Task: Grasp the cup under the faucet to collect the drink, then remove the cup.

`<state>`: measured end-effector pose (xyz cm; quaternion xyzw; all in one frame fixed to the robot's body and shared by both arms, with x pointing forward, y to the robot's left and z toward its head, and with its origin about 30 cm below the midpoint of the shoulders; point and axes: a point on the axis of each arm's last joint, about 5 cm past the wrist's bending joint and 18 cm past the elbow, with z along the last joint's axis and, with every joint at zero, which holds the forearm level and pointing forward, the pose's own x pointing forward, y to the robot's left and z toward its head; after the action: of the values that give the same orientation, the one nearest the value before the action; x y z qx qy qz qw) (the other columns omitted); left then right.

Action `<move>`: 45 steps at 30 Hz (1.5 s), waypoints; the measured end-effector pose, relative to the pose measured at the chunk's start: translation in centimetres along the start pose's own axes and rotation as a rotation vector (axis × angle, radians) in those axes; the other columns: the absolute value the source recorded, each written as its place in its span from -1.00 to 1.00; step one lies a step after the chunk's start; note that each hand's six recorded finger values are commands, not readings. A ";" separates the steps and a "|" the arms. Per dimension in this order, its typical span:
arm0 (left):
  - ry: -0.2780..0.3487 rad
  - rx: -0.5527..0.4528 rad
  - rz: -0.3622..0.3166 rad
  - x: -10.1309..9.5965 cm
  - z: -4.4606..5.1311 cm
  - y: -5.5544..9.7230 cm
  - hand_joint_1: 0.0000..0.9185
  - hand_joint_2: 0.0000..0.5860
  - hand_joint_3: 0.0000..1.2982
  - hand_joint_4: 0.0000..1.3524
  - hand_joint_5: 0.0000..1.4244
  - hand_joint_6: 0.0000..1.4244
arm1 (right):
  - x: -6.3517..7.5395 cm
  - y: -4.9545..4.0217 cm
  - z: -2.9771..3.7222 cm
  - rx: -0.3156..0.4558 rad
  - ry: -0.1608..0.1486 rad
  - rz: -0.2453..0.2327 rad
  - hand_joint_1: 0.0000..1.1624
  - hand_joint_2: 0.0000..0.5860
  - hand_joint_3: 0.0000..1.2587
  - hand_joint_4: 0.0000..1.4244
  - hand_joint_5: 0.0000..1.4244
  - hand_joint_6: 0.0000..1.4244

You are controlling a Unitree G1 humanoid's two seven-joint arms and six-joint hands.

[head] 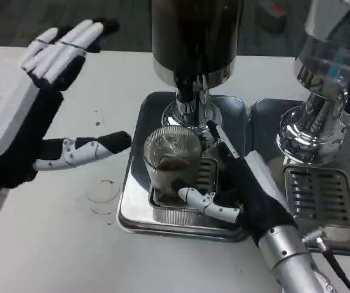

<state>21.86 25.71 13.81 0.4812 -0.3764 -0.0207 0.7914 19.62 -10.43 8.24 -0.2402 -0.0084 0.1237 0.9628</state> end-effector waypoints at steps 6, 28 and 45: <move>0.222 -0.001 -0.022 -3.4 -1.48 0.1 -1.00 -0.58 -0.77 -0.86 -0.62 -0.78 | 0.1 0.12 -0.07 -0.001 0.001 0.007 0.18 -0.23 -1.00 -1.00 -1.00 -1.00; 0.441 -0.003 -0.183 -7.8 -2.28 -1.0 -1.00 -0.57 -0.76 -0.88 -0.64 -0.80 | 1.1 0.80 0.12 0.048 -0.010 0.051 0.24 -0.38 -1.00 -1.00 -1.00 -1.00; 0.477 -0.044 -0.221 -8.9 -1.78 -1.6 -1.00 -0.57 -0.75 -0.86 -0.62 -0.78 | 1.9 1.86 -0.03 0.179 -0.015 0.056 0.41 -0.39 -1.00 -1.00 -1.00 -0.94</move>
<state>17.14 29.68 7.02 0.4935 -0.1238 -0.0010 0.8609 21.05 -8.39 7.26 -0.1524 0.0023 0.1524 0.9765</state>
